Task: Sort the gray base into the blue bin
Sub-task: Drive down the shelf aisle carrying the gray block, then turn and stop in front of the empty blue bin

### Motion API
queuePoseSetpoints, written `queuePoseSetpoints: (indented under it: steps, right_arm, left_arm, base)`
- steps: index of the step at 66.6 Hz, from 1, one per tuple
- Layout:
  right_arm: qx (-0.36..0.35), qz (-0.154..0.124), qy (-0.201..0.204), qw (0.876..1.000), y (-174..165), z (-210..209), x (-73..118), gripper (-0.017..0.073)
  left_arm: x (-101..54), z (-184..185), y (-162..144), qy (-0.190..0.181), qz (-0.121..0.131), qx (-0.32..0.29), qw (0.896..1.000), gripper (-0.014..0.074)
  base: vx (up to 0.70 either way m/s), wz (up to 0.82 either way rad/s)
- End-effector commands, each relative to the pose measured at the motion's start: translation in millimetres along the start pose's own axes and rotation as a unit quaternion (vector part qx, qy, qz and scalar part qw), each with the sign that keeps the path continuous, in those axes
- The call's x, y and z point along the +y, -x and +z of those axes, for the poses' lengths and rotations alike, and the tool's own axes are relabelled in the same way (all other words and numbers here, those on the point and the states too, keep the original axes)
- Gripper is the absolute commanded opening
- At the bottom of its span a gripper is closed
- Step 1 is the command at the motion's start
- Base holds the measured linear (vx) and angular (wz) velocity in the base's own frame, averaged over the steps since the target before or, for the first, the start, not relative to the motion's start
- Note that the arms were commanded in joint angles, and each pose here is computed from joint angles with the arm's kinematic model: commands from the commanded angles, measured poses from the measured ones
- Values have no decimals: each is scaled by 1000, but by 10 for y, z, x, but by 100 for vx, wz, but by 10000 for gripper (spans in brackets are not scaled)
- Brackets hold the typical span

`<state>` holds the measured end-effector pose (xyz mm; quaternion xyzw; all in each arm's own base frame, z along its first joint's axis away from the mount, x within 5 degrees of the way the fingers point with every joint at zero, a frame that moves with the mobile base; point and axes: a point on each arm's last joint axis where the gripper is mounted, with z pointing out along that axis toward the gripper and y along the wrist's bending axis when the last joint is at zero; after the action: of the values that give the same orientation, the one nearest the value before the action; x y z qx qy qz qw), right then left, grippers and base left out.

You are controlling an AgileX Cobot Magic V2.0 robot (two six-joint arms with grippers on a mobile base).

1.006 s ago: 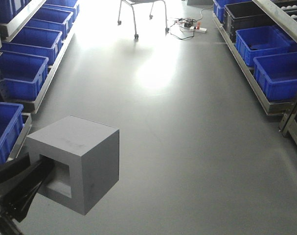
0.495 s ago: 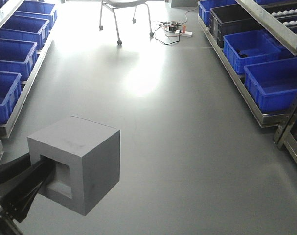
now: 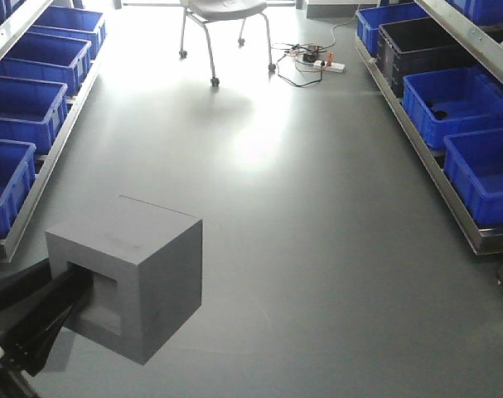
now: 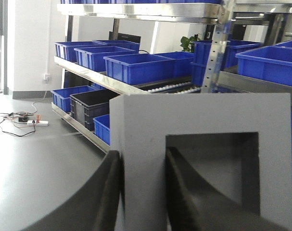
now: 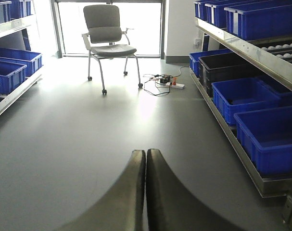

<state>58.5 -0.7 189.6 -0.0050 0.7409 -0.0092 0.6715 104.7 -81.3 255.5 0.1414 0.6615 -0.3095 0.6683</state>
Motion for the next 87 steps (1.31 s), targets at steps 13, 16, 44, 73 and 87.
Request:
queuePoseSetpoints:
  steps: [13, 16, 44, 73, 87]
  right_arm:
    - [-26, -7, 2, 1000, 10, 15, 5, -9]
    - [-26, -7, 2, 1000, 10, 15, 5, -9]
    - [-26, -7, 2, 1000, 10, 15, 5, -9]
    - [-26, -7, 3, 1000, 10, 15, 5, -9]
    - [-26, -7, 3, 1000, 10, 15, 5, -9]
  left_arm:
    - [-39, 12, 189, -12, -6, -70, 997, -6]
    - [-39, 12, 189, -12, -6, -70, 997, -6]
    - [-39, 12, 189, -12, -6, -70, 997, -6]
    - [-39, 12, 189, -12, -6, -70, 997, -6]
    - [-39, 12, 189, -12, -6, -70, 997, -6]
  base:
    - [35, 12]
    - [33, 19]
    - [28, 58]
    - [22, 92]
    - [19, 72]
